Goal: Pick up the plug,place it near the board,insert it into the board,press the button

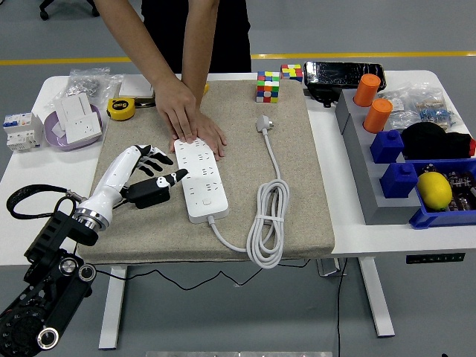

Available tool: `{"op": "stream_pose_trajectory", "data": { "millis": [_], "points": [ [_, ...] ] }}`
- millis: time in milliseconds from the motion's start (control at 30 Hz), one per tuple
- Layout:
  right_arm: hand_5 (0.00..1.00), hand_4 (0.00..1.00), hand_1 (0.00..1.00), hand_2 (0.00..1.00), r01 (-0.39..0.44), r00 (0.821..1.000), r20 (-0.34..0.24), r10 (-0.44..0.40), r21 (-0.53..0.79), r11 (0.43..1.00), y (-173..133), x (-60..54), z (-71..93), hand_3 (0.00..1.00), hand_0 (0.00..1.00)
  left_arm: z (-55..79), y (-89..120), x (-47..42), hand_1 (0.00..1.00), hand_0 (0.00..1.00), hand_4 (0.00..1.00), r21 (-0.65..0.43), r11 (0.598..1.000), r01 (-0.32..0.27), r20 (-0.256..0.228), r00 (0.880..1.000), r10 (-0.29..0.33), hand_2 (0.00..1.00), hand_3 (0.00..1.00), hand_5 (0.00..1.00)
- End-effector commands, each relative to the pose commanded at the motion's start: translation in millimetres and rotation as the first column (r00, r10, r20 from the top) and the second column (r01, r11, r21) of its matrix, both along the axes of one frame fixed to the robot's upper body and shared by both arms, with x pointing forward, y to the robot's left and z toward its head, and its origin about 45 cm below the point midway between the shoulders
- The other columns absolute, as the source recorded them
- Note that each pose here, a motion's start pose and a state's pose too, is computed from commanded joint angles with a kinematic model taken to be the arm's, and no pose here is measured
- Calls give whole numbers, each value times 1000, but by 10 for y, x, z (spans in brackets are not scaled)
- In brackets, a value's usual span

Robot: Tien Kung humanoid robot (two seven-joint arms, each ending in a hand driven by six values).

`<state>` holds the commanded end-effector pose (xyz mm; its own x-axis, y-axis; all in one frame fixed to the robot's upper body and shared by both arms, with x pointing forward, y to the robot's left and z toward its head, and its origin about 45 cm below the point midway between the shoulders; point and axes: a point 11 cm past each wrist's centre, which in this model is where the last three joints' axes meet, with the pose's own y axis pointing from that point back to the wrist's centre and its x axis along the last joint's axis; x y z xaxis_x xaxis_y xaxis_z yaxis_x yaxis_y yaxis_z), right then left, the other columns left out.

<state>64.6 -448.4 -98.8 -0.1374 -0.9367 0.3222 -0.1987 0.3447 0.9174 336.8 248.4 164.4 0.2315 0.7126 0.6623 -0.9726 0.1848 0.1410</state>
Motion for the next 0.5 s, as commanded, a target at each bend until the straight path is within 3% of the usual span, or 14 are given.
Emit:
{"op": "stream_pose_trajectory", "data": {
  "millis": [67, 100, 200, 267, 300, 400, 500],
  "points": [
    [998, 998, 789, 771, 0, 1000, 1, 0, 1, 1000, 2, 4, 0, 816, 856, -19, 5, -9, 741, 374, 998, 6, 1000, -4, -25, 1000, 5, 766, 688, 866],
    [998, 998, 789, 771, 0, 1000, 2, 0, 1, 1000, 3, 7, 0, 816, 855, -18, 9, -11, 942, 728, 998, 4, 1000, -8, -28, 1000, 8, 998, 998, 953],
    [998, 998, 789, 771, 1, 1000, 4, -1, 1, 1000, 6, 12, 0, 816, 855, 8, 30, -9, 942, 728, 998, -12, 1000, -16, -24, 1000, 16, 998, 998, 953],
    [998, 998, 789, 771, 3, 1000, 5, -3, 2, 1000, 8, 17, 0, 816, 855, 89, 79, 2, 942, 728, 998, -29, 999, -34, 30, 999, 35, 998, 998, 953],
    [998, 998, 789, 771, 3, 1000, 5, -3, 2, 1000, 9, 16, -1, 816, 855, 128, 102, 4, 998, 998, 998, -38, 998, -42, 58, 997, 44, 998, 998, 998],
    [998, 998, 789, 771, 5, 1000, 3, -5, 2, 1000, 9, 7, -2, 816, 855, 174, 168, 3, 998, 998, 998, -104, 993, -64, 92, 993, 74, 998, 998, 998],
    [998, 998, 788, 770, 7, 1000, 4, -7, 3, 1000, 12, 2, -4, 816, 856, 146, 225, -23, 998, 998, 998, -234, 969, -84, 86, 991, 106, 998, 998, 998]
  ]
}}
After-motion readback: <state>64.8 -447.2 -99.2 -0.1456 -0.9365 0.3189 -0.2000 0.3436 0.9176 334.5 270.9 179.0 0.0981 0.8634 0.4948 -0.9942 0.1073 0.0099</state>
